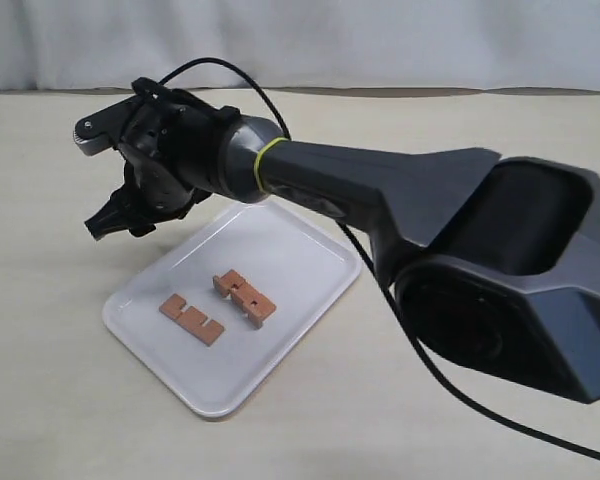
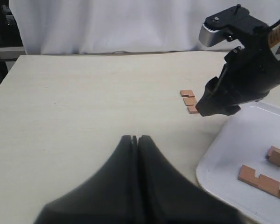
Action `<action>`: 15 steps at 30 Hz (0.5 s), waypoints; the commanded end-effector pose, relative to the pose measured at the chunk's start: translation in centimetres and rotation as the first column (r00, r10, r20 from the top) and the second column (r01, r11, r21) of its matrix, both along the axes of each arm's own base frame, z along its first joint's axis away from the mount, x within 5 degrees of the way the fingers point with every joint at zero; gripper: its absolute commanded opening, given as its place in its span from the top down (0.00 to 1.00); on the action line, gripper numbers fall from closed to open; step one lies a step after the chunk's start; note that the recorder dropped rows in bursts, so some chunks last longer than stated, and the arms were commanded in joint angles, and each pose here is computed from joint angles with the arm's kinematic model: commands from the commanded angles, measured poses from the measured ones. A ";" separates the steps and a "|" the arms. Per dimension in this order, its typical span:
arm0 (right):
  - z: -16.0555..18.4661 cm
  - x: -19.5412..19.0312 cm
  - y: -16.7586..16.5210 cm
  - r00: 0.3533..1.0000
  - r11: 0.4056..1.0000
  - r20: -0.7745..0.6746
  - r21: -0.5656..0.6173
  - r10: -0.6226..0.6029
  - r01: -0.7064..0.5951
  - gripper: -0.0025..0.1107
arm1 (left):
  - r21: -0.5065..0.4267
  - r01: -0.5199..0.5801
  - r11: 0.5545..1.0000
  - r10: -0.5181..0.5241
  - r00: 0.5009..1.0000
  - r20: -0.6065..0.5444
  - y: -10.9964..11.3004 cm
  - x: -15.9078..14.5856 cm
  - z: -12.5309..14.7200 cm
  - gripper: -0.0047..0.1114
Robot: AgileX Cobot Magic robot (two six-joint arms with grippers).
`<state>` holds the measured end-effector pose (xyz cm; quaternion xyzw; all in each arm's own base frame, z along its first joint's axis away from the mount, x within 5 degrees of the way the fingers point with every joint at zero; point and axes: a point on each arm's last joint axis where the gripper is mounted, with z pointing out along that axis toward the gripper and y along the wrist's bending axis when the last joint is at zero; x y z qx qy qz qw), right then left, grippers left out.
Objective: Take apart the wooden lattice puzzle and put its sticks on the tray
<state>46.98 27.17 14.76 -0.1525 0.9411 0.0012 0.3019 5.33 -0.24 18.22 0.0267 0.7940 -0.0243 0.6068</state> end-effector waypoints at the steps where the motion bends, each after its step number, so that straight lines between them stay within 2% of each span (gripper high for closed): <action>1: -0.3 1.4 0.1 0.992 0.992 0.043 0.061 -0.114 0.112 0.50 | -0.002 0.000 1.000 0.000 1.000 0.006 0.0 0.0 0.0 0.96; 5: -1.6 2.0 0.1 0.980 0.979 0.080 0.106 -0.185 0.176 0.50 | -0.002 0.000 1.000 0.000 1.000 0.006 0.0 0.0 0.0 0.96; 12: -3.9 2.3 0.5 0.981 0.978 0.078 0.126 -0.175 0.164 0.50 | -0.002 0.000 1.000 0.000 1.000 0.006 0.0 0.0 0.0 0.96; 15: -4.2 2.5 0.3 0.974 0.973 0.095 0.129 -0.206 0.193 0.50 | -0.002 0.000 1.000 0.000 1.000 0.006 0.0 0.0 0.0 0.96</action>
